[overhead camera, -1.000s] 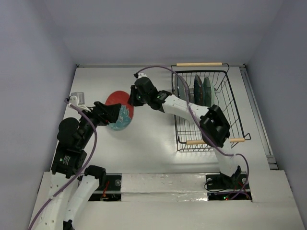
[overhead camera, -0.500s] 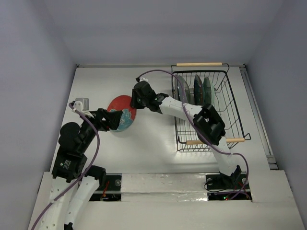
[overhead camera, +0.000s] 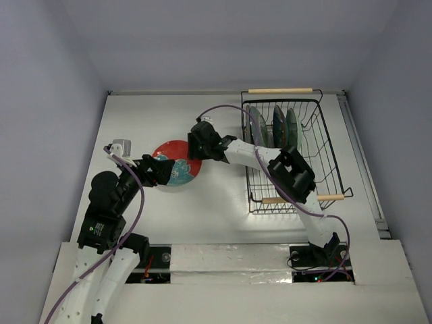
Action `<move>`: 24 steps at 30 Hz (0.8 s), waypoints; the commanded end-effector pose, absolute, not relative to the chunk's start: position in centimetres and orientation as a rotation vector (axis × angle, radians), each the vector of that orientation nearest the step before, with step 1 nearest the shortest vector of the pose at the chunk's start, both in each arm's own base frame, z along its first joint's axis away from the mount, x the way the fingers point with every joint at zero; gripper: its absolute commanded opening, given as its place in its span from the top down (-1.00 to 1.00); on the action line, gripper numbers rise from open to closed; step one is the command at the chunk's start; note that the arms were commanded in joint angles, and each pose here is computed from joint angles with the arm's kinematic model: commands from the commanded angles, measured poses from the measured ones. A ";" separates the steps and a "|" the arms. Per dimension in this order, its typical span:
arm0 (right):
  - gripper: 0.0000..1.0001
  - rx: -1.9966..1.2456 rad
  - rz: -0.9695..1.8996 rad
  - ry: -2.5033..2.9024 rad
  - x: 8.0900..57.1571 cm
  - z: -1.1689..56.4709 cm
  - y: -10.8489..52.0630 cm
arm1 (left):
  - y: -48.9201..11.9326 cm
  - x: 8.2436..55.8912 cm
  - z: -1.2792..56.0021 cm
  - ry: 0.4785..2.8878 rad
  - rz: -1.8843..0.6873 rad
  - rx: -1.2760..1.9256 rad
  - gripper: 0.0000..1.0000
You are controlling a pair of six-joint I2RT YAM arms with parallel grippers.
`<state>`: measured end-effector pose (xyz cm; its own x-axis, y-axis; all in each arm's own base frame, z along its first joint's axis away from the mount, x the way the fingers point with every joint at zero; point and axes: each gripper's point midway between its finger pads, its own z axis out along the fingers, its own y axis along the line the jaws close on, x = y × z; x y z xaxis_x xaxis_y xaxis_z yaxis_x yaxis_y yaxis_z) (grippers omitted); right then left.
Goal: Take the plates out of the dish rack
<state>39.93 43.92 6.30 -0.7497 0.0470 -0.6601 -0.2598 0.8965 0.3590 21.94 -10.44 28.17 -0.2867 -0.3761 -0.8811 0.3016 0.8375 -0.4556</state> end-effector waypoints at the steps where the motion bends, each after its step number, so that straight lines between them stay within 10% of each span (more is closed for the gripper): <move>1: -0.28 -0.161 0.585 2.314 40.1 7.1 44.4 | -10.6 21.9 29.5 1.681 -0.672 -0.030 -0.67; 11: -0.85 -0.168 0.624 2.256 39.8 11.0 44.1 | -10.4 21.9 29.4 1.677 -0.666 -0.041 -0.69; 17: -0.85 -0.160 0.597 2.114 39.7 18.8 42.1 | -10.0 21.9 29.5 1.662 -0.648 -0.053 -0.68; 22: -0.25 -0.095 0.533 1.941 38.3 27.4 36.7 | -9.7 21.8 29.7 1.647 -0.634 -0.065 -0.58; 23: 0.53 -0.061 0.485 1.873 37.3 30.7 33.6 | -9.7 21.9 29.7 1.644 -0.632 -0.065 -0.37; 24: 0.54 -0.061 0.485 1.873 37.3 30.8 33.6 | -9.7 21.9 29.7 1.644 -0.634 -0.063 -0.37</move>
<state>37.81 37.26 25.64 -0.4895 0.1512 -0.8588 -0.3194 0.8853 0.3379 21.52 -9.92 28.43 -0.2497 -0.3875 -0.8874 0.2970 0.8417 -0.4510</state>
